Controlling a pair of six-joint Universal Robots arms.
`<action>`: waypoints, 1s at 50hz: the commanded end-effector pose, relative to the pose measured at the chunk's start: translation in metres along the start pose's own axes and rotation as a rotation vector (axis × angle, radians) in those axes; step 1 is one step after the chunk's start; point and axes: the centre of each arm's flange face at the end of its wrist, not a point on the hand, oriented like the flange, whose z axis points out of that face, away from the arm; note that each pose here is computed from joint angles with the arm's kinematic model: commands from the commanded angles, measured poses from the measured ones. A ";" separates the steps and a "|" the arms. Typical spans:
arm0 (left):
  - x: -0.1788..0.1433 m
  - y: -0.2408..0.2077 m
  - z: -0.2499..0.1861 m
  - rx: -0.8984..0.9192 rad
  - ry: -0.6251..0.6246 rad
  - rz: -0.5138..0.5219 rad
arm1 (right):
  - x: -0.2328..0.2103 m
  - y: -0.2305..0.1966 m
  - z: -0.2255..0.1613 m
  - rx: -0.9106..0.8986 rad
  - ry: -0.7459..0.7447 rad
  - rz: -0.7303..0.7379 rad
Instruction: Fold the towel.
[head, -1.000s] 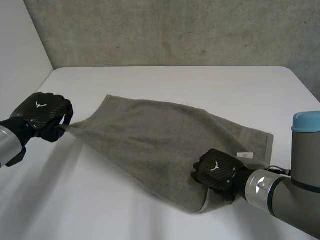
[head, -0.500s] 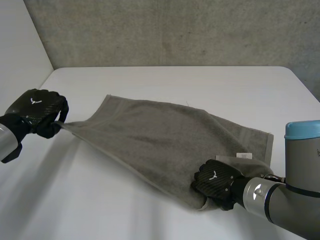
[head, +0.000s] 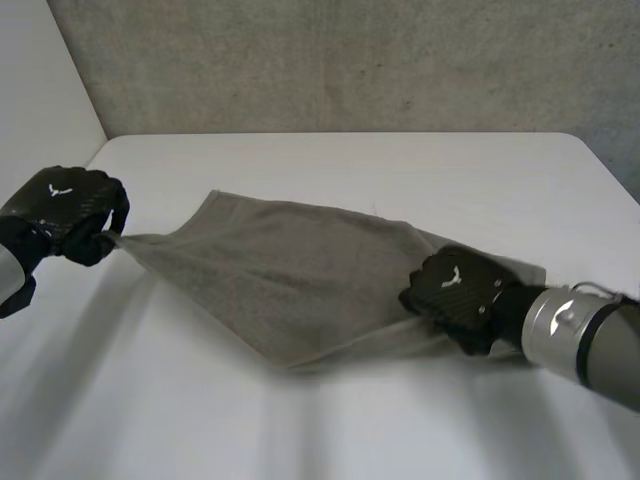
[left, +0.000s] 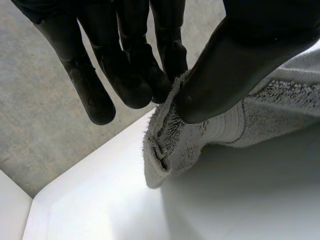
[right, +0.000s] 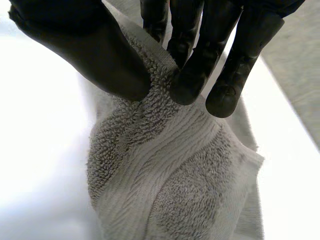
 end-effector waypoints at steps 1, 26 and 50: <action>-0.002 -0.013 -0.006 0.033 -0.008 -0.038 | 0.022 -0.011 -0.020 -0.052 0.028 0.110; 0.000 -0.063 0.149 0.134 -0.057 0.207 | 0.173 -0.067 0.082 0.091 0.627 -0.200; -0.048 -0.159 0.174 0.789 -0.473 0.113 | 0.225 -0.095 0.080 0.414 0.870 -0.160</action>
